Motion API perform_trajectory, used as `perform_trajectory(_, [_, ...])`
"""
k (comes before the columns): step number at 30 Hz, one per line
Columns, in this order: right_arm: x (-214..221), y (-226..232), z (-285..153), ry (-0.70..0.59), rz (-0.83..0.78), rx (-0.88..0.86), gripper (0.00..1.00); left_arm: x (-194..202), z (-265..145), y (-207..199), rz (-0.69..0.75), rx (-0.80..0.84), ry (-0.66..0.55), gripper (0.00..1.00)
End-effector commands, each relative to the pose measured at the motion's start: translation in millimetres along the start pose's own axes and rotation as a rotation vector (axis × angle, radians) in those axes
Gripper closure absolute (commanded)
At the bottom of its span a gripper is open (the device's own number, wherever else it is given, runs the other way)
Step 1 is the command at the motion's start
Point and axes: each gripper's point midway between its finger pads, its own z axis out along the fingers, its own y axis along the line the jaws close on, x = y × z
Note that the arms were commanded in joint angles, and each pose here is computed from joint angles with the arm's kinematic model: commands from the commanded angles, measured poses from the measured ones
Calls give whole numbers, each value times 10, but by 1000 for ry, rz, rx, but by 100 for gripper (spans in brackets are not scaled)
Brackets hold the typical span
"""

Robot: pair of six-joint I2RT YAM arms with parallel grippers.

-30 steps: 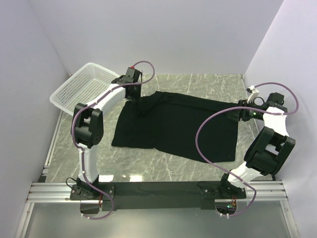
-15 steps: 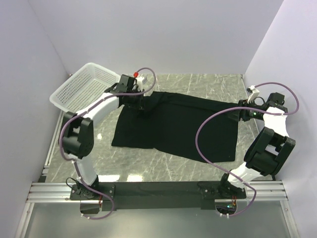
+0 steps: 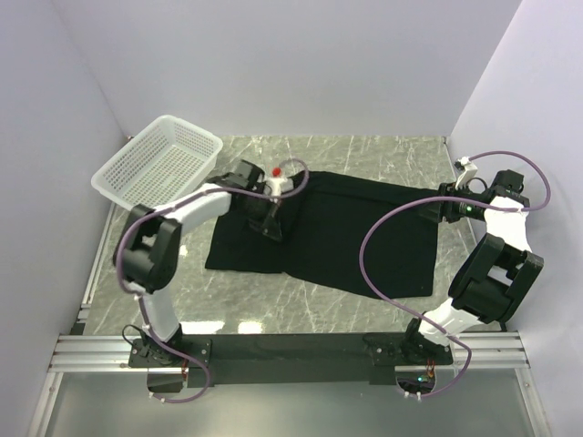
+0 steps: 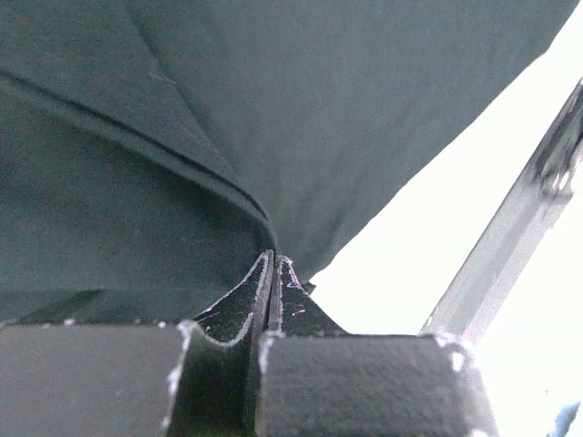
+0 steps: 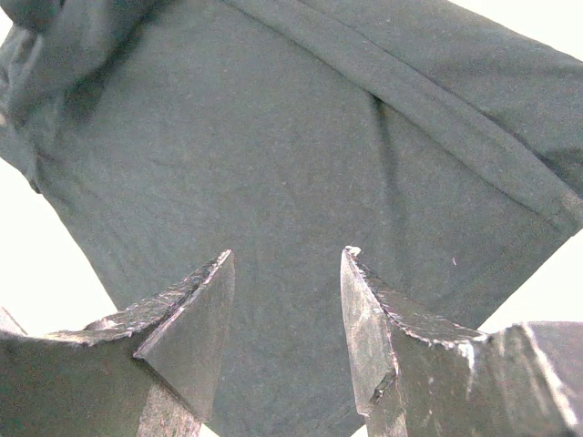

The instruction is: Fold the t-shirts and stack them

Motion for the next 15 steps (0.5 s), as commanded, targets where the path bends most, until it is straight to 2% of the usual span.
perform_trajectory(1, [-106, 66, -80, -34, -32, -4, 43, 294, 135, -225, 46, 99, 154, 99])
perform_trajectory(2, [-107, 69, -83, -34, -36, -4, 43, 306, 131, -218, 63, 87, 157, 99])
perform_trajectory(3, [-103, 81, -77, -32, -38, -7, 43, 361, 121, -200, 53, 67, 160, 94])
perform_trajectory(4, [-101, 80, -81, -33, -39, -6, 43, 269, 102, -77, 75, -17, 116, 74])
perform_trajectory(6, [-89, 73, -78, -31, -41, -4, 43, 86, -126, 35, 74, -160, 4, 56])
perform_trajectory(7, [-72, 81, -74, -29, -37, -6, 43, -133, -239, 93, 75, -221, -105, 49])
perform_trajectory(8, [-66, 67, -67, -29, -38, -3, 43, -380, -551, 133, 59, -334, -242, 43])
perform_trajectory(9, [-58, 59, -61, -28, -36, -2, 43, -404, -705, 274, 13, -400, -305, 29])
perform_trajectory(11, [-46, 55, -48, -25, -33, -4, 43, -607, -1030, 332, -55, -450, -455, 22])
perform_trajectory(12, [-39, 49, -37, -23, -30, -7, 43, -628, -1173, 484, -115, -482, -491, 18])
perform_trajectory(15, [-54, 41, -25, -22, -27, -9, 43, -614, -1264, 702, -276, -464, -518, 18])
